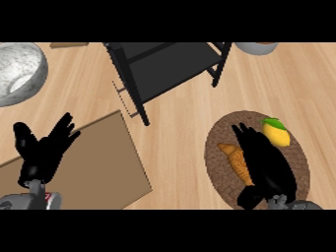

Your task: Pick the croissant from the placemat and place it in the tiered shelf

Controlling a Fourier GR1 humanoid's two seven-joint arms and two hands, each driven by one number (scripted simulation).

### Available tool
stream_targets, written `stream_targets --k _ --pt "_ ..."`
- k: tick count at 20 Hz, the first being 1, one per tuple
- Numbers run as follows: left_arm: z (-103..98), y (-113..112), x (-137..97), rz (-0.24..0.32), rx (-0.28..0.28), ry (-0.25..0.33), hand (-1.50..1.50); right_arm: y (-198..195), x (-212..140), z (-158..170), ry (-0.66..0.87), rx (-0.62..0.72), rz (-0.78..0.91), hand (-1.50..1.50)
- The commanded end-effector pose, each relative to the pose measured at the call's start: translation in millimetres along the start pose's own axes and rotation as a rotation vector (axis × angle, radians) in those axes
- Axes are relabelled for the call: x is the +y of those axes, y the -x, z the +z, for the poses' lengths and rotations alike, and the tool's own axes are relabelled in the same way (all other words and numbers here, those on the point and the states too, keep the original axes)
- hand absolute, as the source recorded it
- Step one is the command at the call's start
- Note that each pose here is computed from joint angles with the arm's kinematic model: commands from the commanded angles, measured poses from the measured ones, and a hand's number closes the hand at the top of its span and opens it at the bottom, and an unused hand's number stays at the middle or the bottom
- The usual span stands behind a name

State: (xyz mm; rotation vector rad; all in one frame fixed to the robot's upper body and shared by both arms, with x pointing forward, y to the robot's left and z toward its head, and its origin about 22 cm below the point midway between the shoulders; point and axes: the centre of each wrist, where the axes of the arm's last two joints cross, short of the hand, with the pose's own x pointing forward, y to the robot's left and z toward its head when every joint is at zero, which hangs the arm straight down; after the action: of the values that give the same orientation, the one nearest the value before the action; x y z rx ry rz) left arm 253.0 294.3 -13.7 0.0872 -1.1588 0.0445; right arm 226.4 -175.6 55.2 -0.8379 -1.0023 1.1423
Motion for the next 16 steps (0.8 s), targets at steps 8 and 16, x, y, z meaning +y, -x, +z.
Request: stream_targets --k 8,16 --pt "-0.6 15.6 -6.2 0.010 0.052 -0.006 0.00 17.0 3.8 -35.2 0.063 0.021 0.037 -1.50" --pt "0.2 17.8 -4.6 -0.005 0.034 0.012 0.00 20.2 35.5 -41.7 0.073 -0.028 0.013 -1.50"
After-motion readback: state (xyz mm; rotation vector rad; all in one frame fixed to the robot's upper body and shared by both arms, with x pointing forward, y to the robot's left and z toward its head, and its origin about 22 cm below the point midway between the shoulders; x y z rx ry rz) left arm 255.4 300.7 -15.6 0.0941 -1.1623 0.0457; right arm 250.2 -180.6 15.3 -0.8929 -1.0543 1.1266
